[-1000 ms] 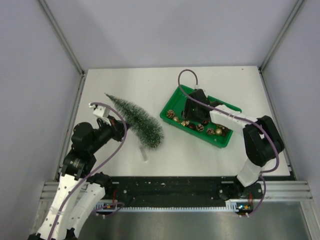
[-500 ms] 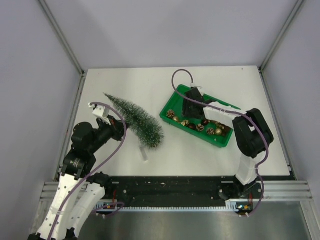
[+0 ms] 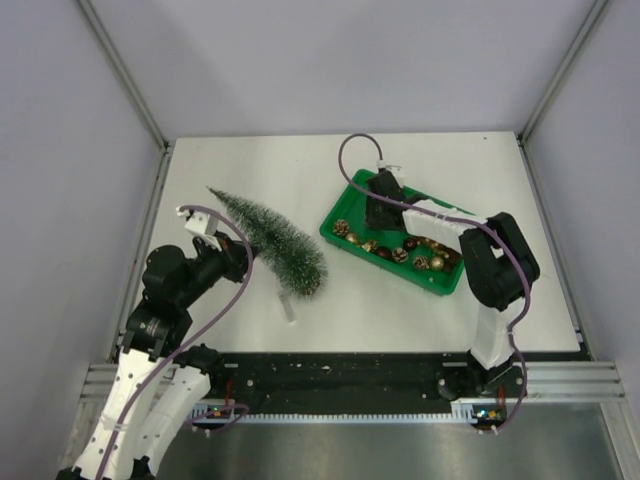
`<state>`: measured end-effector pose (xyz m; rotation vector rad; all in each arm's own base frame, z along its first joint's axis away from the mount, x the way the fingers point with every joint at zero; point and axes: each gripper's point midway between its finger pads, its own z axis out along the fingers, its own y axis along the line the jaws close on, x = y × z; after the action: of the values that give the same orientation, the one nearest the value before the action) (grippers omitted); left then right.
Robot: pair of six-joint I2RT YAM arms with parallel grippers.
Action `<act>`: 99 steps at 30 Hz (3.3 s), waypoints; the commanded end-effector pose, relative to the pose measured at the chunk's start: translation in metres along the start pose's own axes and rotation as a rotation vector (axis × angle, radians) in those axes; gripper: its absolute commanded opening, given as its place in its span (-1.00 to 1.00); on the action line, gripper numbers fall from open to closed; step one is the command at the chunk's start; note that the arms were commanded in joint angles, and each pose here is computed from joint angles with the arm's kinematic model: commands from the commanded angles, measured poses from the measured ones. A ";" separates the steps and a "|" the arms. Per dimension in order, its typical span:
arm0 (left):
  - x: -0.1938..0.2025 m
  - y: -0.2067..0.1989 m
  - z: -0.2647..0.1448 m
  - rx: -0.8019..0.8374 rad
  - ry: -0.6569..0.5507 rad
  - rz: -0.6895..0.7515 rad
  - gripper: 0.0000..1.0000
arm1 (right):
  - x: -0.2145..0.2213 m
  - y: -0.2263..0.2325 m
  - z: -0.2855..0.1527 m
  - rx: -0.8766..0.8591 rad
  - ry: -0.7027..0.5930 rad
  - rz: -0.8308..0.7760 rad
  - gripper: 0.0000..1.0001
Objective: Decorate the small christmas tree
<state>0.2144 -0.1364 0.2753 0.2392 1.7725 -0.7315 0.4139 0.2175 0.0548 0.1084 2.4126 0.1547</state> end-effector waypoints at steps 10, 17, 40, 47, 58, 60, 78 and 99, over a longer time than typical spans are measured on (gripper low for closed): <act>0.005 0.001 -0.003 -0.002 -0.003 0.003 -1.00 | -0.064 0.067 -0.144 -0.479 -0.134 -0.046 -0.53; 0.001 -0.011 -0.002 0.063 -0.022 0.005 -1.00 | -0.077 0.115 -0.281 -0.967 -0.140 -0.160 -0.53; -0.004 -0.030 0.000 0.178 -0.037 0.017 -1.00 | -0.034 0.198 -0.389 -1.320 0.011 -0.544 -0.51; -0.003 -0.032 -0.001 0.195 -0.033 0.024 -1.00 | -0.033 0.204 -0.394 -1.334 0.039 -0.586 -0.50; -0.001 -0.035 -0.002 0.219 -0.028 0.045 -1.00 | -0.029 0.213 -0.383 -1.341 0.084 -0.611 -0.50; -0.001 -0.036 -0.002 0.225 -0.027 0.049 -1.00 | -0.030 0.214 -0.375 -1.321 0.083 -0.613 -0.50; 0.009 -0.043 -0.006 0.277 -0.010 0.061 -1.00 | -0.059 0.189 -0.348 -1.112 -0.038 -0.578 -0.53; 0.002 -0.039 -0.005 0.243 -0.031 0.056 -1.00 | -0.029 0.176 -0.382 -1.213 -0.021 -0.600 -0.52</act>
<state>0.1885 -0.1646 0.2791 0.4396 1.6732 -0.9112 0.2110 0.3558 0.3392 -1.0585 2.0065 1.1571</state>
